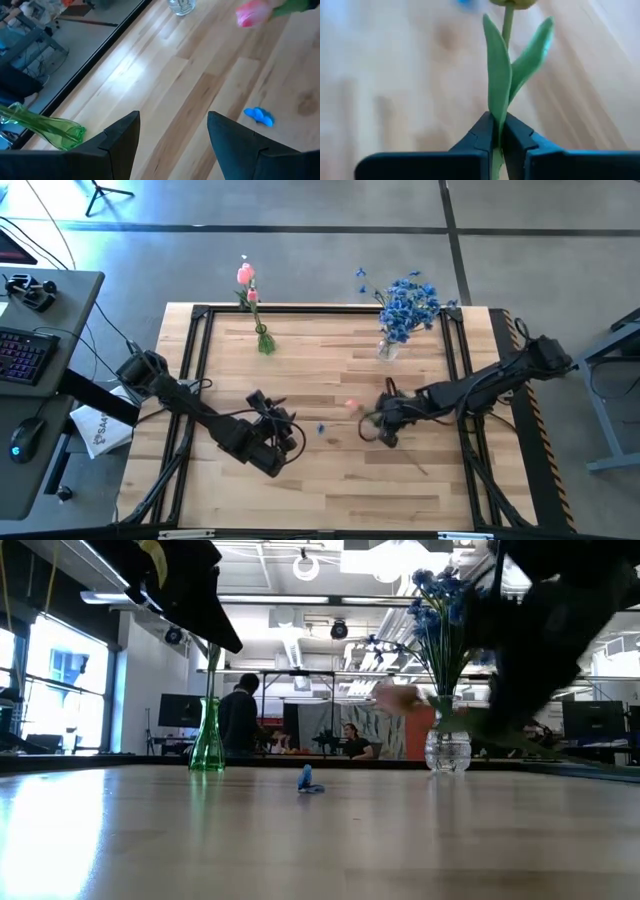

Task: Sort flowers into vase by color
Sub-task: Put the pink tulip into the green vase

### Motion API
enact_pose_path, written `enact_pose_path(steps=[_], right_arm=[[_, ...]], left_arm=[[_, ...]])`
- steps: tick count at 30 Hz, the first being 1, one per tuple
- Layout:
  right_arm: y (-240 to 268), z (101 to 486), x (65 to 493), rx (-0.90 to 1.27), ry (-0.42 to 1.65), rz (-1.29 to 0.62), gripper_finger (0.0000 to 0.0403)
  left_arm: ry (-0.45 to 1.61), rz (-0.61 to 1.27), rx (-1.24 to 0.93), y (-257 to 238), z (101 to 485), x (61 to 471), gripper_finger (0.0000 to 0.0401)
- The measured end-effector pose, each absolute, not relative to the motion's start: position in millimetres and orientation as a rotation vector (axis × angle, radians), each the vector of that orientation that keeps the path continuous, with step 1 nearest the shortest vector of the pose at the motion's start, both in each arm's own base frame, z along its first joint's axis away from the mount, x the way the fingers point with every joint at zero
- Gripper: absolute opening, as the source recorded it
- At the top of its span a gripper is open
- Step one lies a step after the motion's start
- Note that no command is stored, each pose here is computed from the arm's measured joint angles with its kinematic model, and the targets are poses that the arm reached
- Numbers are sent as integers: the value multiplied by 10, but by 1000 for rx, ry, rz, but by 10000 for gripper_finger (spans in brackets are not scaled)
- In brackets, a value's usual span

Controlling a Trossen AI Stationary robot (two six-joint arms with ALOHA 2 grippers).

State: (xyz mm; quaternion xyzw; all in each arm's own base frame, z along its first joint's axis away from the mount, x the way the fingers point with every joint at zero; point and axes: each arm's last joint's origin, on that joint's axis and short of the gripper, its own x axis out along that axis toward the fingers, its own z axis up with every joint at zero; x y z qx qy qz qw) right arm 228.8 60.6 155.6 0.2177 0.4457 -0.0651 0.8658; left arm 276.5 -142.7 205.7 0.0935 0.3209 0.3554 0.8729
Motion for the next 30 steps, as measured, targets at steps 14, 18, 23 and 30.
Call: enact_pose_path(steps=[14,18,23,30], right_arm=[[1156,2444,2516,-176,-182,223,4],[1238,2485,2467,-214,-231,246,3],[1333,2478,2417,-229,-227,249,2],[1377,2470,2385,-260,-207,179,1]], left_arm=[[570,536,345,-1655,2080,3083,218],[445,391,367,-1687,2130,3352,218],[150,143,332,-1540,2112,3474,218],[-92,-65,323,-1435,2242,3495,218]])
